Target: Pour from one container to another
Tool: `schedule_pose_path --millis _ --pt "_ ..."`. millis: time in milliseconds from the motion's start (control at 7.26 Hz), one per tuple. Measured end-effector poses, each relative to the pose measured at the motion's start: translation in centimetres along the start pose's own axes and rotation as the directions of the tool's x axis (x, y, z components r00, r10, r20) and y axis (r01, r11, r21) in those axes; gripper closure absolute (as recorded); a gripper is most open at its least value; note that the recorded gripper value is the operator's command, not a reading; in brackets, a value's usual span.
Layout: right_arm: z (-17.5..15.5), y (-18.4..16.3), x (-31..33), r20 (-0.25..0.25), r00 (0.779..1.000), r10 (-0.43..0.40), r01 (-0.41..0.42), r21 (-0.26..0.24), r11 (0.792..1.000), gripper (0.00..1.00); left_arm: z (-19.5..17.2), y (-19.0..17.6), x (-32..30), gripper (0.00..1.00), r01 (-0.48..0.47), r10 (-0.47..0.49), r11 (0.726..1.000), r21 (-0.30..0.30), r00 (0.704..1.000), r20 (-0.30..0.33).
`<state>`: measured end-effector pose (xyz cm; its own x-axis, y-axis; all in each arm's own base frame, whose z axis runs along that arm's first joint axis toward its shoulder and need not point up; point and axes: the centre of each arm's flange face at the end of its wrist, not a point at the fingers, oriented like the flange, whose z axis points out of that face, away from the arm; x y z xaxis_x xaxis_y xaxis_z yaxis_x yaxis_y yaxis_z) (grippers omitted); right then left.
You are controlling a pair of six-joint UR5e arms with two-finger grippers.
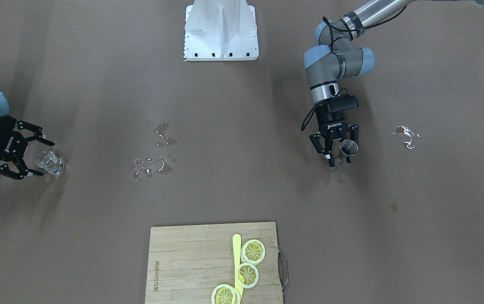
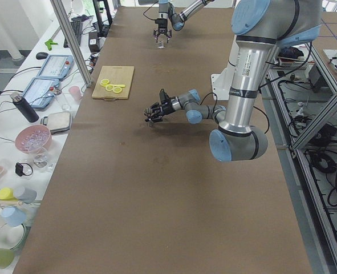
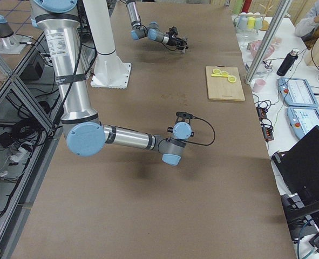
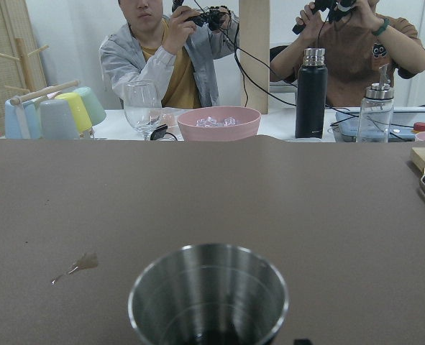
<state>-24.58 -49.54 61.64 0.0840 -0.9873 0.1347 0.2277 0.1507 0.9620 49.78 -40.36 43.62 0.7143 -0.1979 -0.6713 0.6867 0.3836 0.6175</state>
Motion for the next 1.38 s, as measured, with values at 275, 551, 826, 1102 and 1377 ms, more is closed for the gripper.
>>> schedule_pose_path --millis 275,551,826,1102,1377 --pt "0.3 -0.2 0.2 -0.008 1.0 -0.004 0.004 -0.001 1.0 0.07 -0.2 -0.6 0.2 1.0 0.012 -0.012 1.0 0.003 1.0 -0.013" --pt "0.6 -0.4 0.4 -0.019 1.0 -0.007 0.007 -0.002 1.0 0.1 -0.2 -3.5 0.4 1.0 -0.009 0.011 0.999 0.036 0.997 -0.073" --pt "0.7 -0.4 0.4 -0.025 1.0 -0.008 0.008 -0.005 1.0 0.15 0.2 -5.7 0.3 1.0 -0.079 0.086 0.994 0.072 0.991 -0.1" --pt "0.8 -0.4 0.5 -0.03 0.999 -0.011 0.011 -0.004 1.0 0.19 0.1 -8.2 1.1 1.0 -0.205 0.224 0.972 0.119 0.959 -0.175" --pt "0.8 -0.4 0.5 -0.033 0.999 -0.016 0.016 -0.001 1.0 0.21 1.1 -12.2 5.3 1.0 -0.259 0.297 0.952 0.162 0.909 -0.292"
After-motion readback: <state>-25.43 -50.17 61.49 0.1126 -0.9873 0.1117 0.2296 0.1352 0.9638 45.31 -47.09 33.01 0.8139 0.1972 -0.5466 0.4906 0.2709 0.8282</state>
